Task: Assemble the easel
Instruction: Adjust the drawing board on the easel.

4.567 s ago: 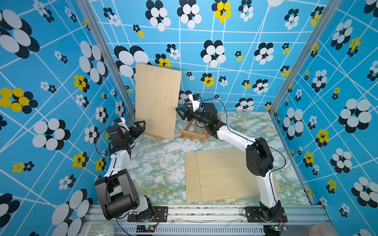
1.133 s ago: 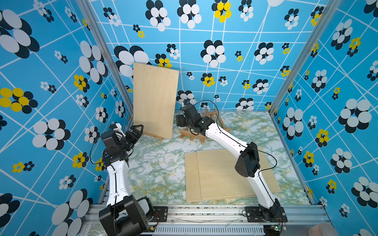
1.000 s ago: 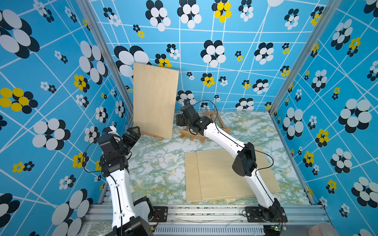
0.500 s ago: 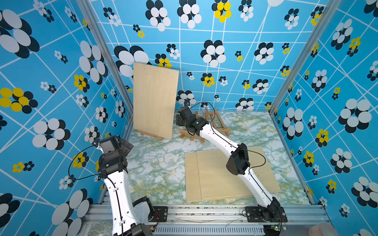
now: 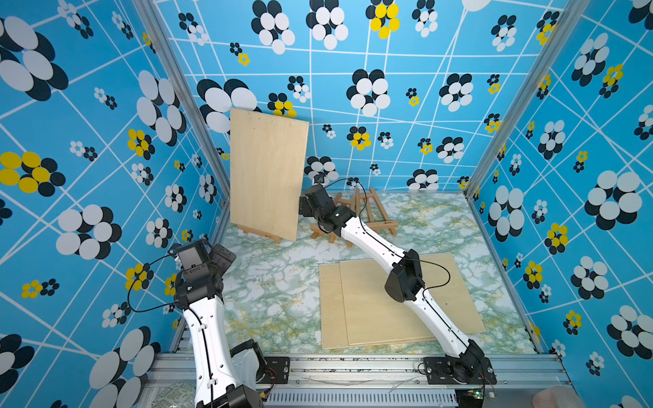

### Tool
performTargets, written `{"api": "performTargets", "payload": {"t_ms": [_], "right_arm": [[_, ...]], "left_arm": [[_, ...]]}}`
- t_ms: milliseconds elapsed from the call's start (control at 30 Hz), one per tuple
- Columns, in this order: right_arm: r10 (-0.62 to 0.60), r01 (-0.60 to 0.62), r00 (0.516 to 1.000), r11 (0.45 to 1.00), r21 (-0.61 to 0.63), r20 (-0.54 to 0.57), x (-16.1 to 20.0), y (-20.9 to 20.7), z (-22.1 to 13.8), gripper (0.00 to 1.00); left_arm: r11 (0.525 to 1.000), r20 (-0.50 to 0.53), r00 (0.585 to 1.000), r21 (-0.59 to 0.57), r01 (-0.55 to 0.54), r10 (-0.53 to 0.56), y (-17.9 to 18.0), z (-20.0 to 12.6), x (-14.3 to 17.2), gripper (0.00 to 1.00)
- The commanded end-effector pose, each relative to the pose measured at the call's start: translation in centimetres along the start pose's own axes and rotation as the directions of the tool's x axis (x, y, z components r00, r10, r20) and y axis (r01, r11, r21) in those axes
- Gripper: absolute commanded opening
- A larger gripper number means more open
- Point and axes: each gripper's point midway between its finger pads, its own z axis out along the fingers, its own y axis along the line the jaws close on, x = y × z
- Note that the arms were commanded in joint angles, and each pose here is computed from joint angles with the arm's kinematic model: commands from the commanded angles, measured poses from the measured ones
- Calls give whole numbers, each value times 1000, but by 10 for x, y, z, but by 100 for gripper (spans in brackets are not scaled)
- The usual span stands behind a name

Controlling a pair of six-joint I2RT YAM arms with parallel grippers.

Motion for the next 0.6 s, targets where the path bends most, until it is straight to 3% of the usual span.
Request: {"api": "performTargets", "payload": {"t_ms": [0,167,333,567], "right_arm": [[32,-30,999,998,-49,37,-11,10,0,81],[55,-51,998,994,-93,39,-9,13,9,81],[80,-67,996,970,-232,46,-11,40,10,81],[79,-71,996,981,-179,38,-4,26,18,81]], "left_arm": [[998,10,1000,55,-24,23,-11,1,-1,99],[997,7,1000,74,-22,22,-14,1,0,99],[996,9,999,80,-36,35,-15,1,-1,99],[996,9,999,84,-42,41,-16,4,-1,99]]}}
